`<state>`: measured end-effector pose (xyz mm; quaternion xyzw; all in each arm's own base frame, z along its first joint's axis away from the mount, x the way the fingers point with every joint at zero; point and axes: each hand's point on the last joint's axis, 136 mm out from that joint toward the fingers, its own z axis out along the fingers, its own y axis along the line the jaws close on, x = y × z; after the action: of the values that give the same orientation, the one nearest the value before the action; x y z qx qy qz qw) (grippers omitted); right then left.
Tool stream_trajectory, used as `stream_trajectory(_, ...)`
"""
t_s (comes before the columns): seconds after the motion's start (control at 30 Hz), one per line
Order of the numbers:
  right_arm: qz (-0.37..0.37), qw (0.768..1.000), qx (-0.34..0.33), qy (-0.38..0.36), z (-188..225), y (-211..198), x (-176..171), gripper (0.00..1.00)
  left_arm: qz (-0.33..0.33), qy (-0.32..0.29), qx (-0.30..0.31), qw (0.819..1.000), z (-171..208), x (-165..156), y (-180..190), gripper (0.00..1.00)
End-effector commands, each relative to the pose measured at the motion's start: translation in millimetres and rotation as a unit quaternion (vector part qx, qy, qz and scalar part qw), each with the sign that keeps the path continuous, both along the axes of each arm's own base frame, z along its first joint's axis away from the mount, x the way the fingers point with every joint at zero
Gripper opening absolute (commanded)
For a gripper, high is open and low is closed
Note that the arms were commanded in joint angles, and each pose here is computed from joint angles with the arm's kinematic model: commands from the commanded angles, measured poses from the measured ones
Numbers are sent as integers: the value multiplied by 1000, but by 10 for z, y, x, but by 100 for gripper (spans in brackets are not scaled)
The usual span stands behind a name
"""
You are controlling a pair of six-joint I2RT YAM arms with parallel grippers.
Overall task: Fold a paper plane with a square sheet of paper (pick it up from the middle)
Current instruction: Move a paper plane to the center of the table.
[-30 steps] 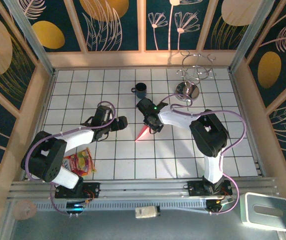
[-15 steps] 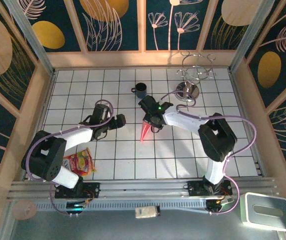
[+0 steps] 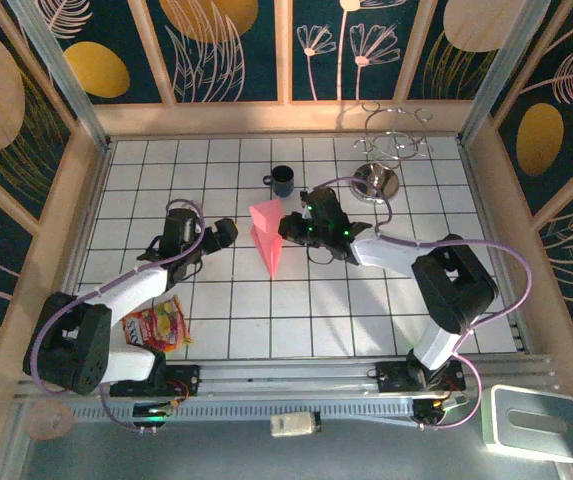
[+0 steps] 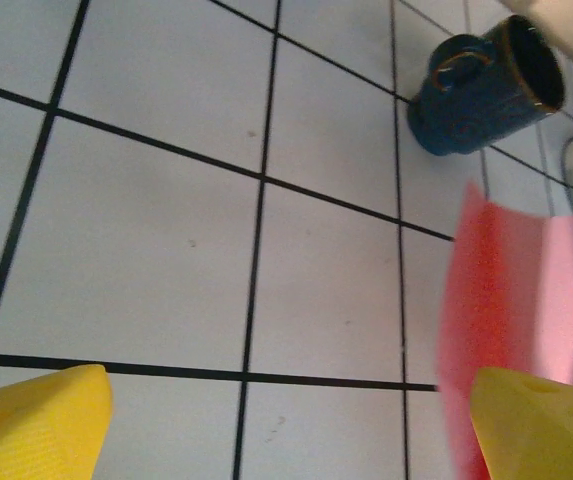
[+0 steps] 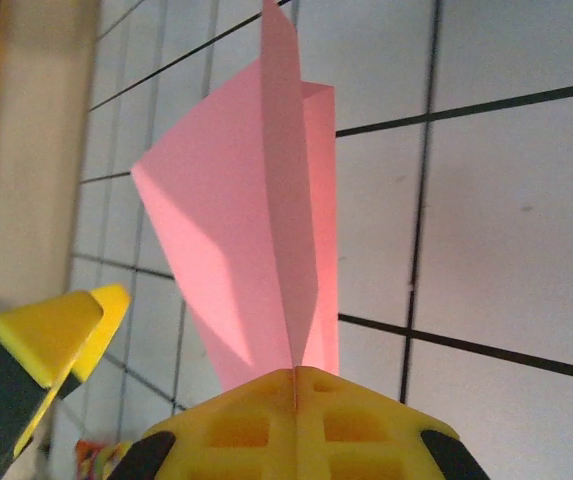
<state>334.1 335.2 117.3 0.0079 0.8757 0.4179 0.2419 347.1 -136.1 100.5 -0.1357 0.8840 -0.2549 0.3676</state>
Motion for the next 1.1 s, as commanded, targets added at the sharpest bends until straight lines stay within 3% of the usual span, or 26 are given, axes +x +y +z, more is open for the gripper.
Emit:
stream_trajectory(0.0, 68, 994, 87, -26, 118, 189, -50, 6, -26, -9, -37, 999, 77, -26, -130, 90)
stream_trajectory(0.13, 73, 992, 100, -1, -89, 139, -75, 6, -57, 12, -81, 995, 15, -72, -303, 82)
stream_trajectory(0.33, 59, 992, 105, 33, -366, -38, -78, 7, -76, 44, -149, 985, -138, -149, -486, 57)
stream_trajectory(0.5, 53, 992, 99, 58, -552, -126, -87, 7, -95, 69, -174, 978, -258, -178, -624, 45)
stream_trajectory(0.77, 42, 992, 93, 79, -716, -221, -145, 7, -119, 106, -167, 973, -448, -146, -838, 36)
stream_trajectory(1.07, 41, 992, 82, 91, -815, -247, -183, 7, -130, 122, -158, 971, -512, -61, -974, 35)
